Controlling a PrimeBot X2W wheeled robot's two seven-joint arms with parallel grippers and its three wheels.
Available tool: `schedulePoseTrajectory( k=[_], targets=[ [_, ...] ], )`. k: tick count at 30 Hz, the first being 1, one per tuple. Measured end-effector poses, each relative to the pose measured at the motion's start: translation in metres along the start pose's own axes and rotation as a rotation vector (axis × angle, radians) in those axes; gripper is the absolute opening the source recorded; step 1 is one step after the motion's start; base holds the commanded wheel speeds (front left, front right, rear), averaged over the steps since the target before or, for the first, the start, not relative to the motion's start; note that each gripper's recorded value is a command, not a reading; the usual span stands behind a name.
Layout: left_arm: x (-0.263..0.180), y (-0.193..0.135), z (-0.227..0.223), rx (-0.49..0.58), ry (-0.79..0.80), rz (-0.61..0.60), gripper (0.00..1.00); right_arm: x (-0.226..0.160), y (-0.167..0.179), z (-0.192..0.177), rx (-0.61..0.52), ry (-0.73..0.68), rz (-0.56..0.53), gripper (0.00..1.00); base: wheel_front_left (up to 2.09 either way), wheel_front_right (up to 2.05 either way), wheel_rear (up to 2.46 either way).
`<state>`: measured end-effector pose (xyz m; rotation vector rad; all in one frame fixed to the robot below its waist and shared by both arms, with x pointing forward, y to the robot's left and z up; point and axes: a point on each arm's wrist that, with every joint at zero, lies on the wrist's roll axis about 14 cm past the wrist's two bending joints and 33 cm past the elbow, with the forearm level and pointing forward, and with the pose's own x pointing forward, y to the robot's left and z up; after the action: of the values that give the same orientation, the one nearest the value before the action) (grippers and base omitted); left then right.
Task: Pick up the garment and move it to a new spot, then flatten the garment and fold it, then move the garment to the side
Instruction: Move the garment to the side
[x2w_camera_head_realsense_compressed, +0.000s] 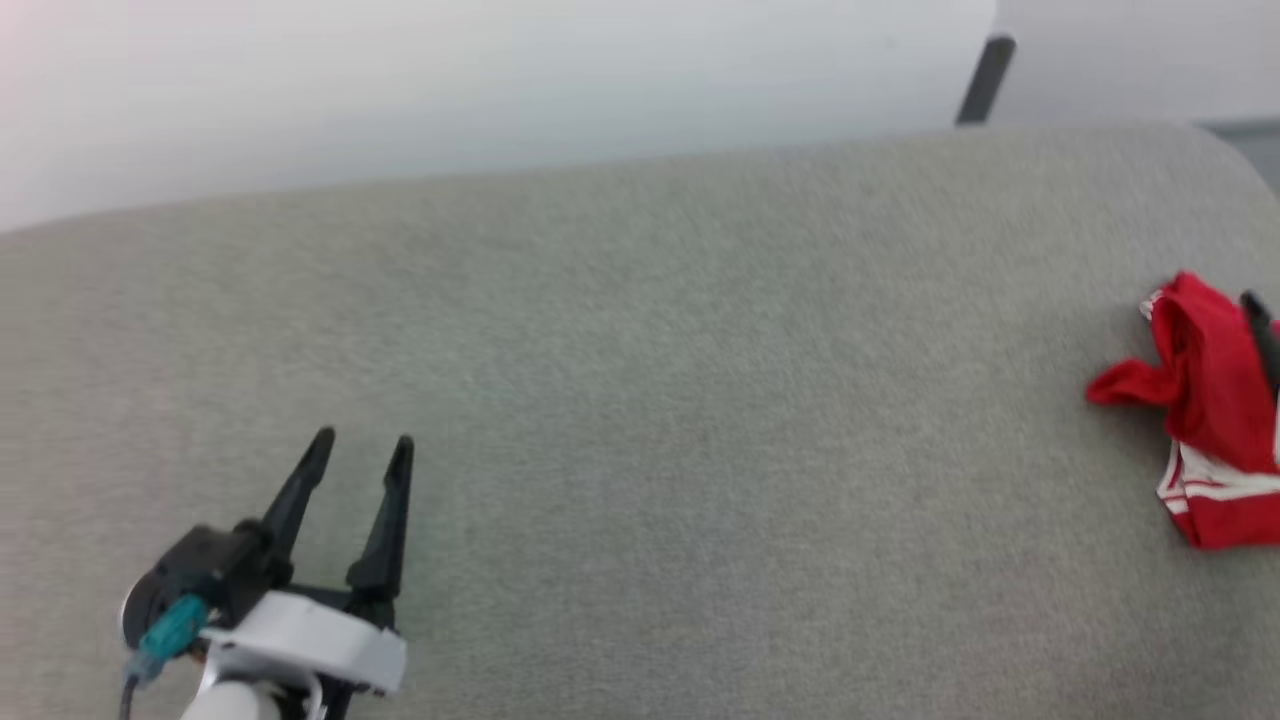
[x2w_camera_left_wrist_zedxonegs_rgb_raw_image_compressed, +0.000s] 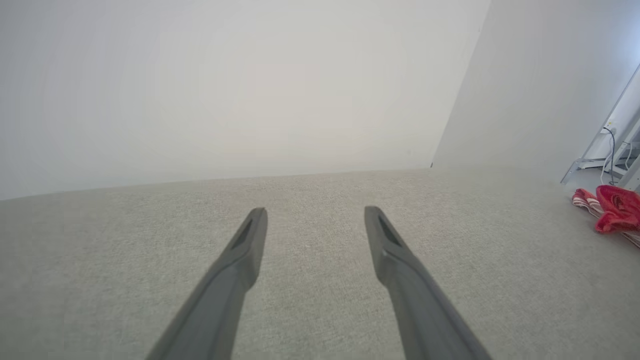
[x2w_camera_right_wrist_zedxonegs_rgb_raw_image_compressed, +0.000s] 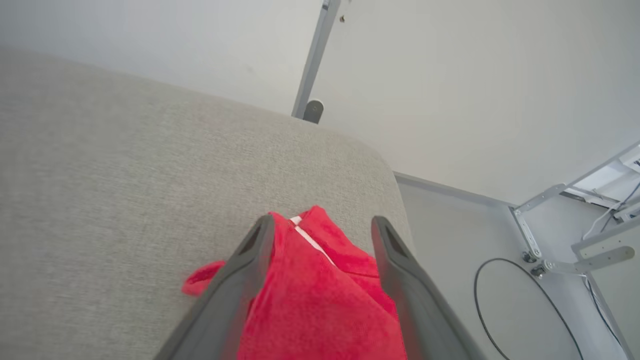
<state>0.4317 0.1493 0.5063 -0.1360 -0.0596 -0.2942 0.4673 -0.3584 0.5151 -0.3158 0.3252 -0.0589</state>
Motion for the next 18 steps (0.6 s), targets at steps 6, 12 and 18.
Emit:
schedulePoseTrajectory(
  k=[6, 12, 18],
  targets=[
    [-0.037, 0.023, 0.017, 0.033, -0.03, 0.093, 1.0, -0.013, 0.037, 0.021, 0.058, -0.132, 0.081, 1.0, 0.0, 0.0, 0.0],
    [-0.073, 0.045, 0.038, 0.079, -0.079, 0.188, 1.0, -0.027, 0.071, 0.038, 0.119, -0.238, 0.151, 1.0, 0.0, 0.0, 0.0],
    [-0.104, 0.063, 0.051, 0.111, -0.115, 0.278, 1.0, -0.04, 0.099, 0.037, 0.175, -0.288, 0.198, 1.0, 0.0, 0.0, 0.0]
  ],
)
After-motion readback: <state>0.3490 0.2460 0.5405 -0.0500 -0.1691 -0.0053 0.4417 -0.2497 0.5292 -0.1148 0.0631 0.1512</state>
